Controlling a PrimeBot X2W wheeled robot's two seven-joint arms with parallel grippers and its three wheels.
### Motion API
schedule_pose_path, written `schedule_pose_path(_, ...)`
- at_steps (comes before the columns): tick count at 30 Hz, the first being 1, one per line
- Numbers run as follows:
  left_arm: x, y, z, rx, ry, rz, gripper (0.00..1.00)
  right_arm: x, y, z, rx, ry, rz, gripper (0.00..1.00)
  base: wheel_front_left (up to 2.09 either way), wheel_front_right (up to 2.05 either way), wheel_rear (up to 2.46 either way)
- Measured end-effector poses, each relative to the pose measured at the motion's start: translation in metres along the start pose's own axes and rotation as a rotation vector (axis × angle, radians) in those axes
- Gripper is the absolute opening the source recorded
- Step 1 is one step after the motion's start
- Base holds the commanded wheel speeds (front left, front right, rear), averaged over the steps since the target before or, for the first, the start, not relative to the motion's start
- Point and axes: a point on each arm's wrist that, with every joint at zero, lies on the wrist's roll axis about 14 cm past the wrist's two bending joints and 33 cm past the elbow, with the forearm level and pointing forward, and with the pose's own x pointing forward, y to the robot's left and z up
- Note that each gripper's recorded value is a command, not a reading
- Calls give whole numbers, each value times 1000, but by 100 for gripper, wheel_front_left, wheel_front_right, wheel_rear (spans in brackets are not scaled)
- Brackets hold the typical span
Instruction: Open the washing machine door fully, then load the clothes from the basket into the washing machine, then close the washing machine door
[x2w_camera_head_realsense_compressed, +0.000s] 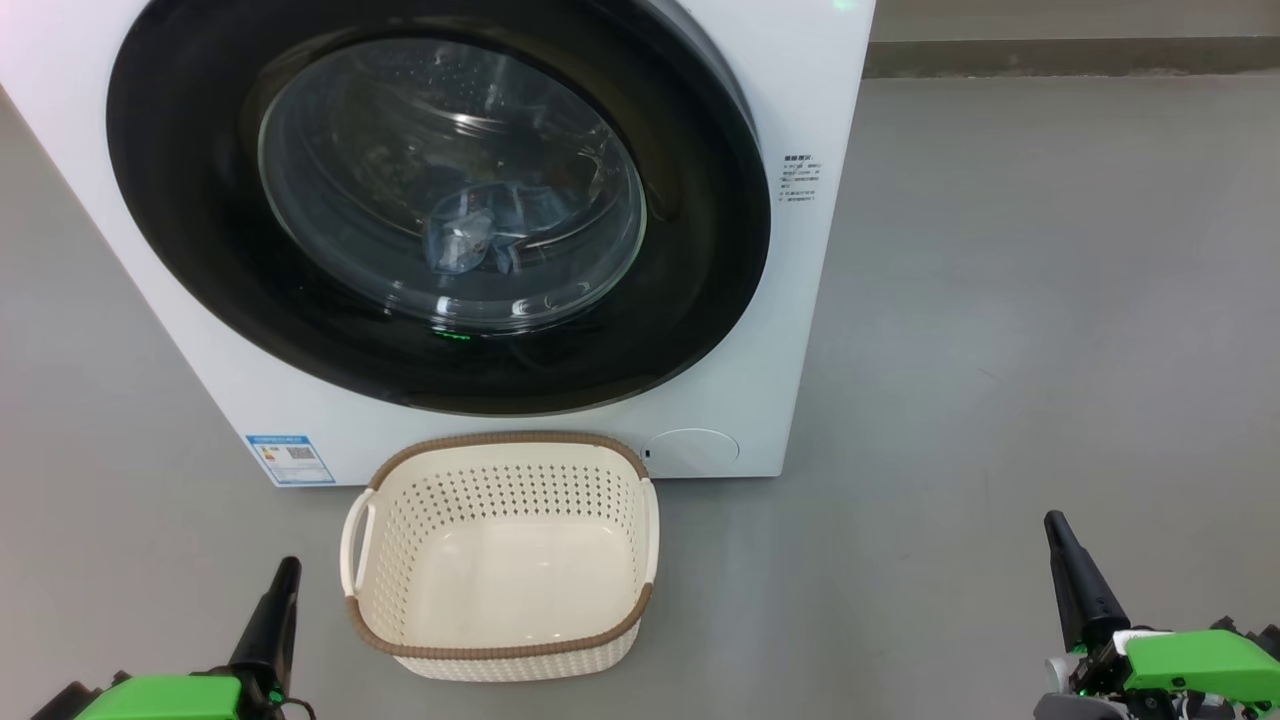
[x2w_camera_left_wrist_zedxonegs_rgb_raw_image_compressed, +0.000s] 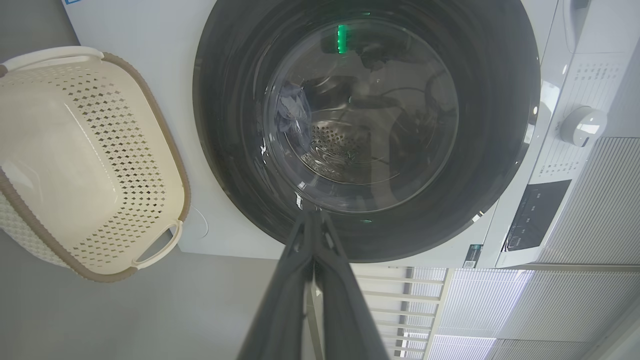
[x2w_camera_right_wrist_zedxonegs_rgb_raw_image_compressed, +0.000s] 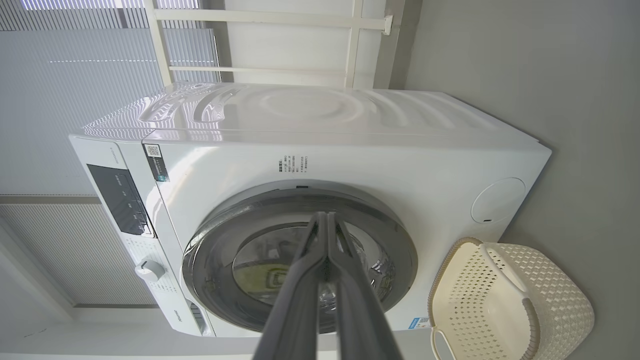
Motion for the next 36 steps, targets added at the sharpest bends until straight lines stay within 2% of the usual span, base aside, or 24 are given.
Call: schedule_pose_path(36, 0, -1, 1, -16, -3, -2, 0, 1, 3, 0, 12, -1, 9, 0, 0, 0, 0)
